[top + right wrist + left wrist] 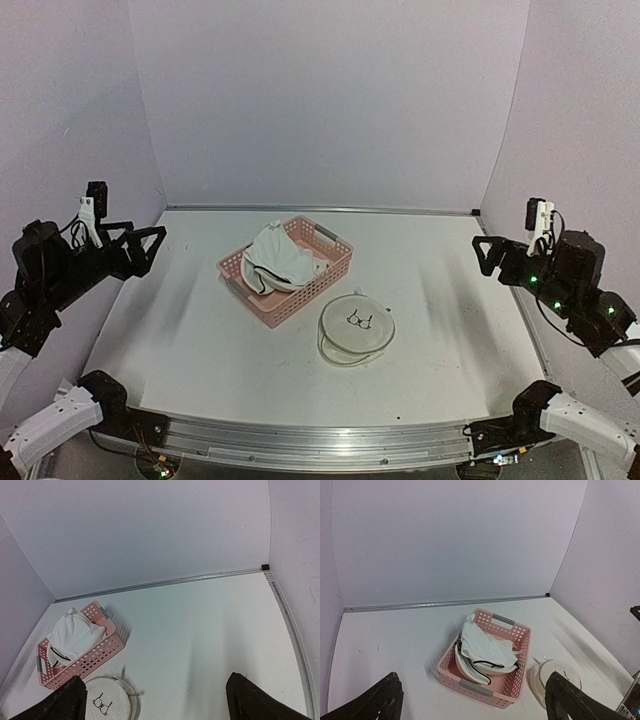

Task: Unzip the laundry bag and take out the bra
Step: Reset both arms

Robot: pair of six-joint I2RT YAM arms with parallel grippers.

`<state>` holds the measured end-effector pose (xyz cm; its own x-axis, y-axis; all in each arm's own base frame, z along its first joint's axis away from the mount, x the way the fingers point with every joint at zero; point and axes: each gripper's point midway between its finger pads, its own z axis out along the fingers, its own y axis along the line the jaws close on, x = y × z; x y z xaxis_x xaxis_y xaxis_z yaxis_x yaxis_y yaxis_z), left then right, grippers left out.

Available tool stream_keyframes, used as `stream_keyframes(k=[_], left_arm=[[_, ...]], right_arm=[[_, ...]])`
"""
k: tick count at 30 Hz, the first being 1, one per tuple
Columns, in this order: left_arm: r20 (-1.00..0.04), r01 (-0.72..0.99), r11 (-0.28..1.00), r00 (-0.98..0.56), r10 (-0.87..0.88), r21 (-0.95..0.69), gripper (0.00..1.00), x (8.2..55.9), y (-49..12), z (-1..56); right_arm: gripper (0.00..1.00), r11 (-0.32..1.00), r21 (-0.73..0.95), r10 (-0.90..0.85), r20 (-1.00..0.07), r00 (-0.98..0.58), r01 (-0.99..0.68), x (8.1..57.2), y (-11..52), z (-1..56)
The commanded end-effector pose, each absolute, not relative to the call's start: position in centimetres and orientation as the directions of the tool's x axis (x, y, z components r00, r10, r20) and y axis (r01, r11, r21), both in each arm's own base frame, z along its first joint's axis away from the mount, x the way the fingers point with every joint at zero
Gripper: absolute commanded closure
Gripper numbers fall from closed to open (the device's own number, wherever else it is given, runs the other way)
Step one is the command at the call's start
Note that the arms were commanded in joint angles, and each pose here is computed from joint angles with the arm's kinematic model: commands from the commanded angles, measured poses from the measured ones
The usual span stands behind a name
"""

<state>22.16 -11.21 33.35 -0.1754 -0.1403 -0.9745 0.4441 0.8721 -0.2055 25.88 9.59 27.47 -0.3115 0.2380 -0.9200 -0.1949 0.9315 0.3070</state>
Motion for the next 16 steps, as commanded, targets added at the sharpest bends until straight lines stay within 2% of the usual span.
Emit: stream_keyframes(k=[1,16], left_arm=[[-0.983,0.474,0.862,-0.113,-0.146,-0.183,0.00,21.9,-11.4,35.0],[-0.983,0.471,0.863,-0.111,-0.147,-0.183,0.01,21.8,-11.3,34.9]], right_arm=[[0.02,0.938,0.287,0.232,-0.937,-0.262,-0.195,25.9,9.2,29.1],[0.02,0.926,0.291,0.228,-0.939,-0.256,-0.243,25.5,9.9,29.5]])
